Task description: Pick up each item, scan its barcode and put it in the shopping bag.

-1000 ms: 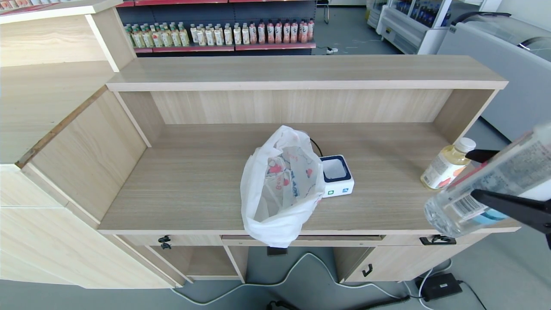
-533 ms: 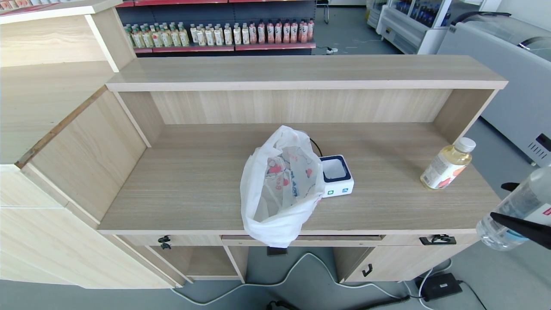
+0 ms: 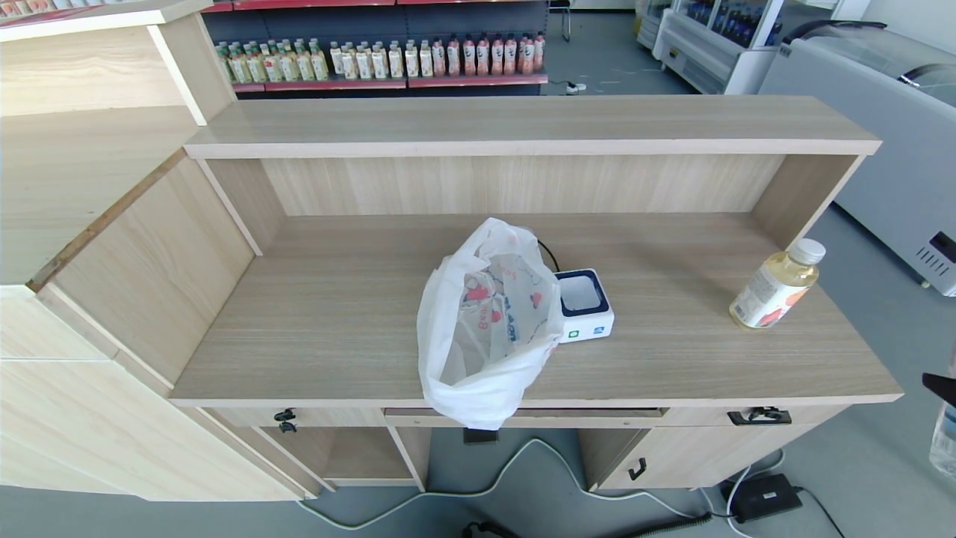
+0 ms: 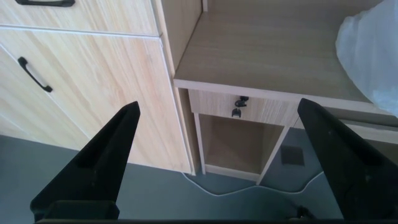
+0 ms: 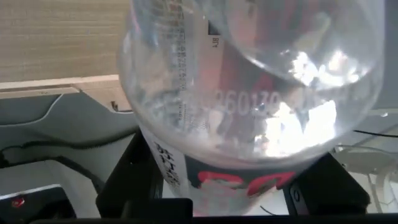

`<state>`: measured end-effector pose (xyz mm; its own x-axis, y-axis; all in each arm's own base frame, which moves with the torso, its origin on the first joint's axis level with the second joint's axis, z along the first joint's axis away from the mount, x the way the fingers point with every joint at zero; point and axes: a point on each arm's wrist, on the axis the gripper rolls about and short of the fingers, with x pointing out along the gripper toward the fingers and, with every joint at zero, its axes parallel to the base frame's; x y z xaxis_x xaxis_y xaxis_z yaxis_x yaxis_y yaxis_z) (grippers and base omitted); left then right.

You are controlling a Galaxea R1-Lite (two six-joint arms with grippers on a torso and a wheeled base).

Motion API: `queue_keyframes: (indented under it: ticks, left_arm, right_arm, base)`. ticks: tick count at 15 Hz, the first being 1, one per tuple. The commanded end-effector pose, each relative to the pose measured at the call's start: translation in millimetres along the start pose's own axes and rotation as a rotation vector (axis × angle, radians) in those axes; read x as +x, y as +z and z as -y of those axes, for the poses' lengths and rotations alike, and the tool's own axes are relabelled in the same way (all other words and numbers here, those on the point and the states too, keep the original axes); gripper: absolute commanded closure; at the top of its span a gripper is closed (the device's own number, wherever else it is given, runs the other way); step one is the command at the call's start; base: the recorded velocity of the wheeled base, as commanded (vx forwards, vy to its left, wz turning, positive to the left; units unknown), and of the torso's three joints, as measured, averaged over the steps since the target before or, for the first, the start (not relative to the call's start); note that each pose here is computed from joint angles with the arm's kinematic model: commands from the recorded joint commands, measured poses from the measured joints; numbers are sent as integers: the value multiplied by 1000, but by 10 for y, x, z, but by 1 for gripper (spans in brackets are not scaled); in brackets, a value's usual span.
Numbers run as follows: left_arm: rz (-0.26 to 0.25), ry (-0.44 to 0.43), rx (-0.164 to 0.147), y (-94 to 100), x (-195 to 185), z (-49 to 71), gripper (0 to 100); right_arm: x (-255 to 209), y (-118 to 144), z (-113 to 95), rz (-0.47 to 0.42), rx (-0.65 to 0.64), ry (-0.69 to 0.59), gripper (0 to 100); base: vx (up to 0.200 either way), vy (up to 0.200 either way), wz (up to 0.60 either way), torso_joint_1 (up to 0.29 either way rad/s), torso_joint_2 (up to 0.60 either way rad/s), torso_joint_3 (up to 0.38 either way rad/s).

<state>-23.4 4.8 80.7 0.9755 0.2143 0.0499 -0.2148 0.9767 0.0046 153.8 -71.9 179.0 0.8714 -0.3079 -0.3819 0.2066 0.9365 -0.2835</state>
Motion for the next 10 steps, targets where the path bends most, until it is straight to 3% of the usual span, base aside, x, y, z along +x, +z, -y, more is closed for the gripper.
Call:
queue_keyframes:
  ticks: [1,3,6,8,10]
  left_arm:
    - [1,0,0,1,0,0,0]
    - [1,0,0,1,0,0,0]
    - [1,0,0,1,0,0,0]
    - [1,0,0,1,0,0,0]
    - [1,0,0,1,0,0,0]
  right_arm:
    - [2,26,-25,23,-5,-27,100]
    - [49,100,1,99,-38,-61,100]
    - [196,179,45,128,-126,-79,100]
    - [272,257,57,188,-205,-98,100]
    - [387,375,-56,272,-242,-62,100]
  base:
    - [0,0,0,0,0,0]
    - [0,0,0,0,0,0]
    - [0,0,0,0,0,0]
    - [0,0,600,7,2,5]
    - [0,0,600,2,5,5]
